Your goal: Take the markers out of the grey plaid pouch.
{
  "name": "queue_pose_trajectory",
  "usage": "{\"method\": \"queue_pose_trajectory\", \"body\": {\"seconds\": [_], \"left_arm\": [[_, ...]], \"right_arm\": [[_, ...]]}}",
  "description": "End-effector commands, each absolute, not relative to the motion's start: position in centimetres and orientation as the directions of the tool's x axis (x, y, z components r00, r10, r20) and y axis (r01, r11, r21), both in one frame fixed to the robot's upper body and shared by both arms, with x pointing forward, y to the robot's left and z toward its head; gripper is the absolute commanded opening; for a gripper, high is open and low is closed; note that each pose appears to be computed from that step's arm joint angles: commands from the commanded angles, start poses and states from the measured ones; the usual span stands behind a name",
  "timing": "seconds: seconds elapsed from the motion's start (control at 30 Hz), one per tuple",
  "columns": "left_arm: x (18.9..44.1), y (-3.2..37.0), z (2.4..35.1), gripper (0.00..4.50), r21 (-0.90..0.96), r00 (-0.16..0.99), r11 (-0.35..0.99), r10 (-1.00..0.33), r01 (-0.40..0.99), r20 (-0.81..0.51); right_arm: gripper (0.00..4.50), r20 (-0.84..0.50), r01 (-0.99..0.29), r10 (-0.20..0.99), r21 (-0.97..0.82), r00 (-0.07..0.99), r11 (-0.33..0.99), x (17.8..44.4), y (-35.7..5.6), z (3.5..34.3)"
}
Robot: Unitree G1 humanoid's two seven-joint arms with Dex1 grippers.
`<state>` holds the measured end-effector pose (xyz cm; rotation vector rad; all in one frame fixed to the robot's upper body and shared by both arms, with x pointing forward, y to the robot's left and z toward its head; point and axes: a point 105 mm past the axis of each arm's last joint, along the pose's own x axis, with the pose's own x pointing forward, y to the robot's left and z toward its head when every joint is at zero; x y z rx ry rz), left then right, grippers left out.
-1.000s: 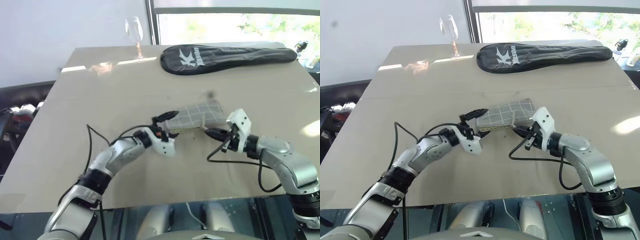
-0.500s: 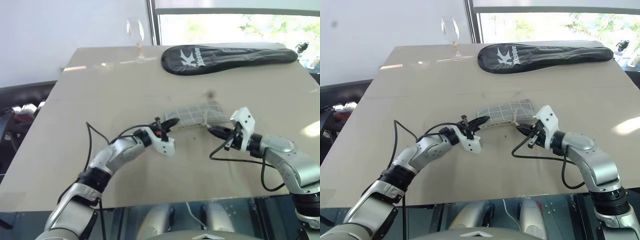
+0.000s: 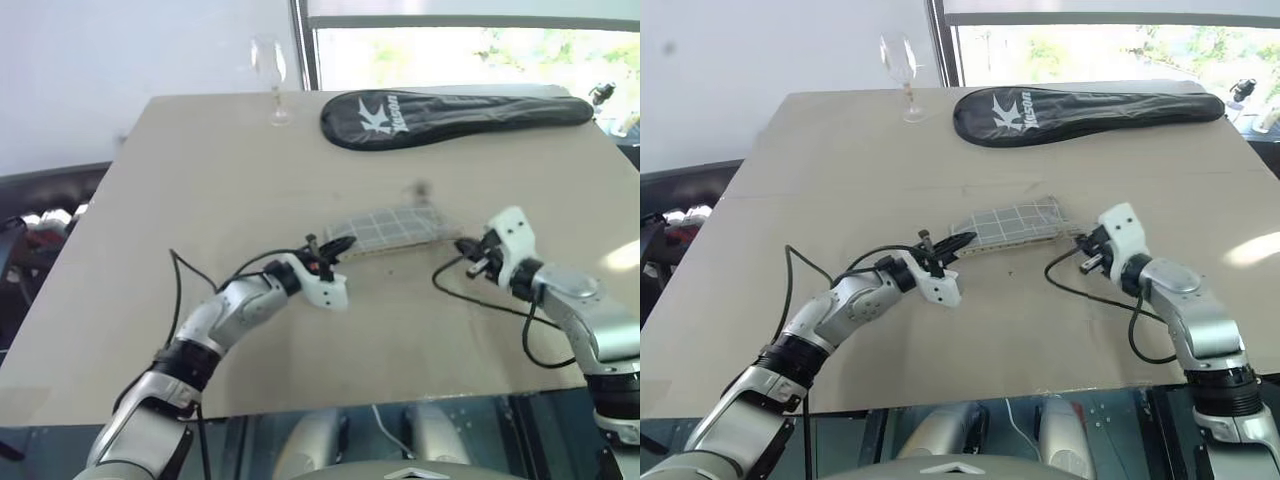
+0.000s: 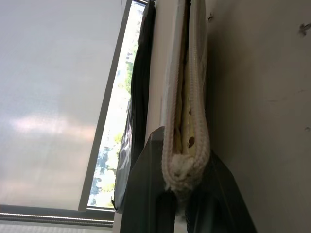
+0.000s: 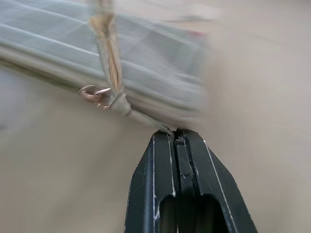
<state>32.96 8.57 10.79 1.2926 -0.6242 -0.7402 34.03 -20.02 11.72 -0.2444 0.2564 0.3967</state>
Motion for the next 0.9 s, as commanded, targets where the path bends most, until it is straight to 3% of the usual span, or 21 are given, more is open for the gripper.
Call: {"method": "queue_pose_trajectory", "body": {"seconds": [0.03, 0.1, 0.13, 0.27, 0.37, 0.53, 0.57, 0.63, 0.7, 0.73, 0.9], "left_arm": [[33.1, 9.8, 11.6, 0.04, 0.985, 0.65, 0.126, -0.759, 0.119, 0.019], [33.1, 9.8, 11.8, 0.04, 0.985, 0.651, 0.129, -0.759, 0.118, 0.021], [33.1, 9.7, 11.9, 0.04, 0.984, 0.65, 0.132, -0.76, 0.117, 0.024], [32.9, 9.3, 12.3, 0.0, 0.983, 0.642, 0.141, -0.766, 0.118, 0.033], [32.9, 9.1, 12.5, 0.0, 0.982, 0.639, 0.147, -0.768, 0.119, 0.037], [32.8, 8.8, 12.6, 0.0, 0.982, 0.633, 0.148, -0.773, 0.121, 0.039], [32.7, 8.7, 12.7, 0.0, 0.981, 0.632, 0.15, -0.774, 0.121, 0.04], [32.7, 8.5, 12.8, 0.0, 0.981, 0.628, 0.152, -0.777, 0.12, 0.043], [32.6, 8.4, 12.8, 0.0, 0.981, 0.626, 0.153, -0.778, 0.12, 0.044], [32.5, 8.3, 12.8, 0.0, 0.981, 0.625, 0.153, -0.78, 0.12, 0.045], [32.1, 8.0, 13.2, 0.0, 0.981, 0.615, 0.154, -0.787, 0.115, 0.051]], "right_arm": [[0.0, -0.244, -0.212, 0.147, -0.264, 0.959, 0.941, 34.9, -24.1, 13.3], [0.0, -0.235, -0.228, 0.172, -0.237, 0.957, 0.944, 34.9, -23.8, 13.4], [0.0, -0.244, -0.292, 0.241, -0.198, 0.939, 0.936, 34.6, -22.7, 13.4], [1.2, -0.279, -0.519, 0.47, -0.139, 0.838, 0.843, 32.8, -18.4, 13.2], [2.71, -0.275, -0.672, 0.638, -0.043, 0.719, 0.74, 30.7, -15.1, 13.4], [2.71, -0.24, -0.796, 0.784, 0.067, 0.573, 0.602, 28.3, -11.5, 14.6], [2.11, -0.23, -0.805, 0.796, 0.077, 0.56, 0.588, 28.1, -11.1, 14.8], [1.48, -0.208, -0.812, 0.809, 0.093, 0.55, 0.576, 28.1, -10.6, 15.2], [0.37, -0.2, -0.809, 0.808, 0.098, 0.555, 0.58, 28.4, -10.4, 15.3], [0.11, -0.199, -0.799, 0.798, 0.094, 0.569, 0.594, 28.8, -10.4, 15.3], [0.04, -0.205, -0.751, 0.748, 0.078, 0.632, 0.656, 30.4, -11.0, 14.8]]}}
